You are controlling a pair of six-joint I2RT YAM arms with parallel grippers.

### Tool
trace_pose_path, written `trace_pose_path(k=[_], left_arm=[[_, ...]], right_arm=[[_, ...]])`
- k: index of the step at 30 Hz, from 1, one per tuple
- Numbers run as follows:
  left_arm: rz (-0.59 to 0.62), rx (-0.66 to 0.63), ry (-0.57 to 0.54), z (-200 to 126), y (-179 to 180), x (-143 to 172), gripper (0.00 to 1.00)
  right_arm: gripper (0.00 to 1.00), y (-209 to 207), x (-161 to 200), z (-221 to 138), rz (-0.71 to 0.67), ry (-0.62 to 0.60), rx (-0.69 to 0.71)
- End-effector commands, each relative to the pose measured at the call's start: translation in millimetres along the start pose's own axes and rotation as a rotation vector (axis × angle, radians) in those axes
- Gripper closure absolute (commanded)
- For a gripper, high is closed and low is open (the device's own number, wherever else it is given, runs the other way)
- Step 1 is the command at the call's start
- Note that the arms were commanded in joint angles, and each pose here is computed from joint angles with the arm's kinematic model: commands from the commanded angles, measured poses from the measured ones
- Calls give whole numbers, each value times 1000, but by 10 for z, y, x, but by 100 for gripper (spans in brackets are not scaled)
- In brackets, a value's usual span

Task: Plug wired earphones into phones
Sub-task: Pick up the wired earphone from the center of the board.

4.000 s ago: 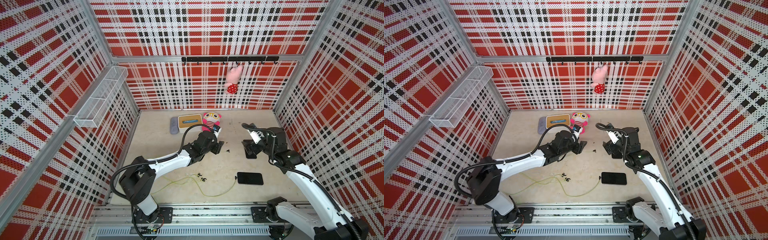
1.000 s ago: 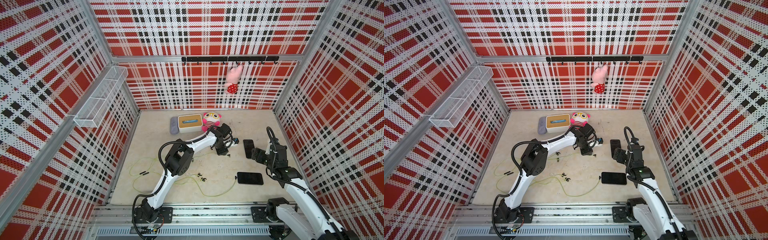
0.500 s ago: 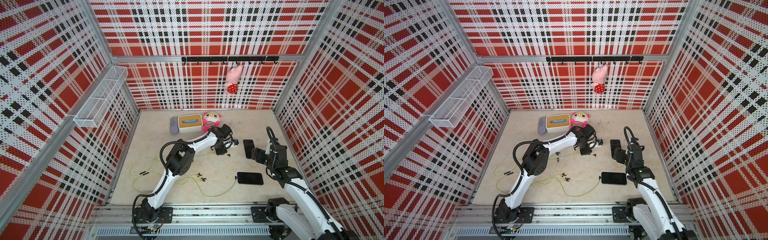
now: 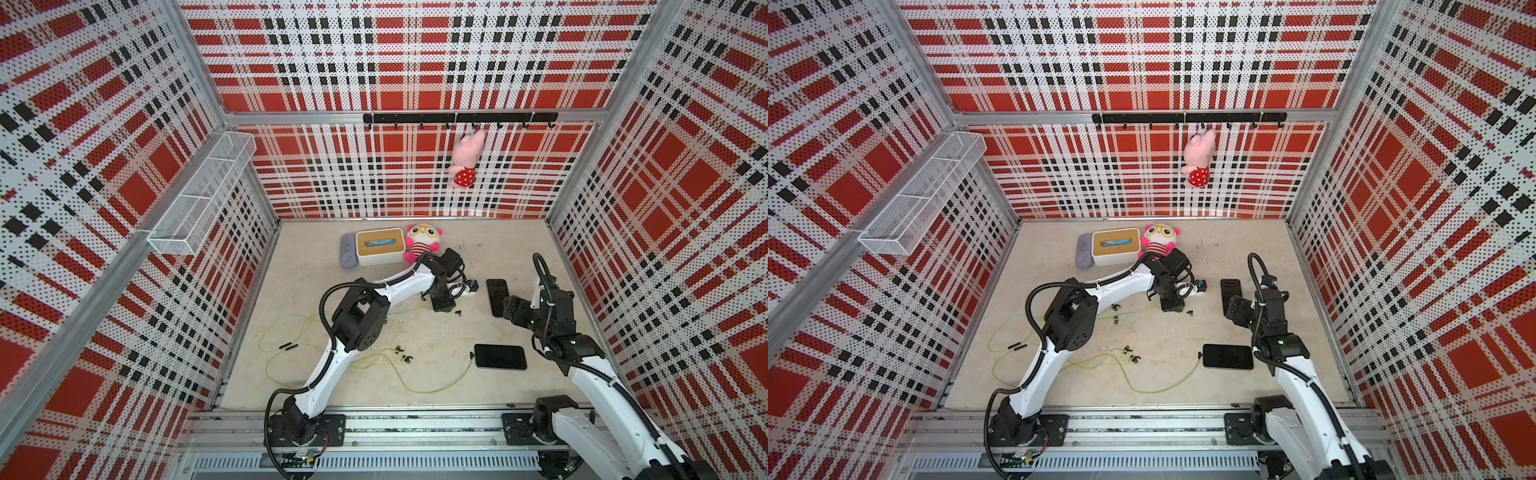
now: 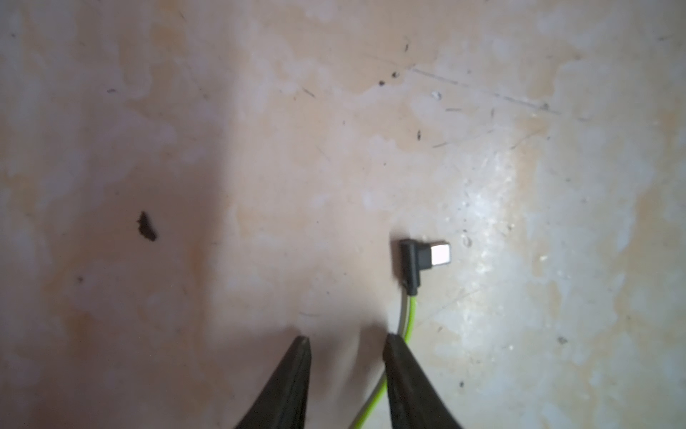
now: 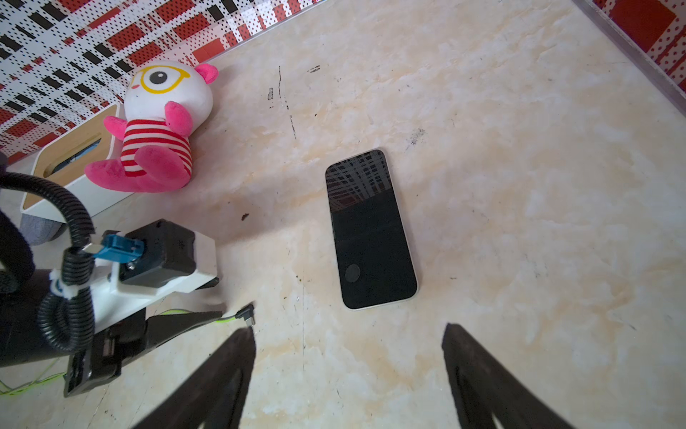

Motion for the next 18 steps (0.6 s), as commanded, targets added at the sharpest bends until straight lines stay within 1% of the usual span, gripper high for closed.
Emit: trace_pose_path(k=[1, 7, 11, 14, 18], left_arm=[[38, -8, -95, -288, -20, -92, 59], [37, 33, -87, -221, -105, -28, 58], [39, 2, -3, -63, -127, 28, 58], [38, -4, 15, -12, -120, 44, 59], [63, -44, 46, 52, -124, -1, 60]], right_arm=[[17, 29, -58, -15, -3, -24, -10], [17, 30, -55, -5, -5, -19, -10], [17, 37, -66, -12, -7, -20, -11], [17, 33, -63, -16, -9, -18, -8], [17, 34, -65, -31, -9, -22, -9]])
Point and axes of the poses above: each gripper's point midway between its finger pads, its own z axis out along the fingers, its own y axis along the line the jaws close on, x = y × z, the point moved 10 cm from there along -z, back along the fingers, and after that the axes turned 12 degrees about z, right-handed, at the moved point
